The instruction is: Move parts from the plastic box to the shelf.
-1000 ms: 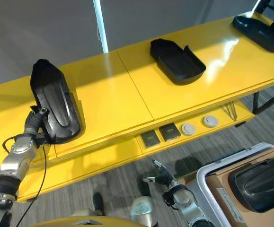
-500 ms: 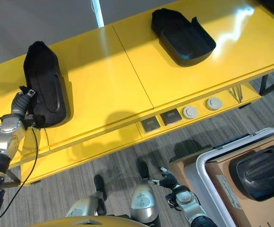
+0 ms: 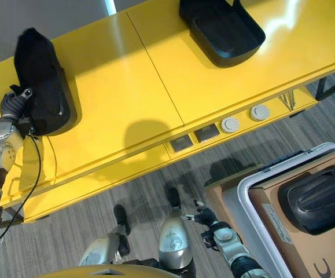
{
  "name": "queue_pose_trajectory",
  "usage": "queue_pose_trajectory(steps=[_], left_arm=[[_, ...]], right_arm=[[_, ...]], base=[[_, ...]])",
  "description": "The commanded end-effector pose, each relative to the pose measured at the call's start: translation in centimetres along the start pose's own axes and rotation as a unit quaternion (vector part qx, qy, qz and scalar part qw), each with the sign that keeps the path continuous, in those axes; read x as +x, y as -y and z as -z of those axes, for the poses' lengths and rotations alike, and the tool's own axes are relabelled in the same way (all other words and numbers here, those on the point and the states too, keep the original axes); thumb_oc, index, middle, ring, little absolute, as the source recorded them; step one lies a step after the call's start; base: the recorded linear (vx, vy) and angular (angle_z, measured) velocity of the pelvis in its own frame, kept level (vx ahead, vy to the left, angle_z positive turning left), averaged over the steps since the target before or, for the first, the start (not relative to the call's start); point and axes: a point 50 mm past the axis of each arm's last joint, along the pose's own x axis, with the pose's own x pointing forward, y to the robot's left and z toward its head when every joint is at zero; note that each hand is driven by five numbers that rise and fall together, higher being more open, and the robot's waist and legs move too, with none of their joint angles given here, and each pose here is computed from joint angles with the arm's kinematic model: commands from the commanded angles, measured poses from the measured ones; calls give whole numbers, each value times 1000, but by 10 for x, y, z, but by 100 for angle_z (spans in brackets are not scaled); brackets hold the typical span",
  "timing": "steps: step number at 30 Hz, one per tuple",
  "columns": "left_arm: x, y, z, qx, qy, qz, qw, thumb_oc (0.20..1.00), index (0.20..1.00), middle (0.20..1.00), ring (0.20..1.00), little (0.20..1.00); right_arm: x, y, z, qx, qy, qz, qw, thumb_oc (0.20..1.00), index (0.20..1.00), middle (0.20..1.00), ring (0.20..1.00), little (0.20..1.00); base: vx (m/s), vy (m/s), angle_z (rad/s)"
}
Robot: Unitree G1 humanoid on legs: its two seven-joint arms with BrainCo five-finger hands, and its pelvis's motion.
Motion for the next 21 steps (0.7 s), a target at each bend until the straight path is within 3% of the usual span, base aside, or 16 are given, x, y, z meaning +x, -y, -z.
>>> queue_pose_trajectory(steps=[1,12,17,21], left_arm=[[-6,14,49,0,-115,41,993,1000,1000,1000,1000,1000],[-23,46,75,-24,-151,118,981,1000,1000,1000,1000,1000],[-35,58,88,-76,-172,121,975,1000,1000,1000,1000,1000],[-42,57,100,-127,-192,81,970,1000,1000,1000,1000,1000]], right_arm=[[4,-19,-10,8,21,-20,1000,1000,1000,1000,1000,1000],[2,-21,4,12,-15,-17,1000,1000,1000,1000,1000,1000],[-3,-25,22,12,-46,-17,999,1000,1000,1000,1000,1000],[-7,-26,33,11,-63,-18,998,1000,1000,1000,1000,1000]], base=[[32,-9,0],[59,-12,1],[89,-21,2],[69,-6,0]])
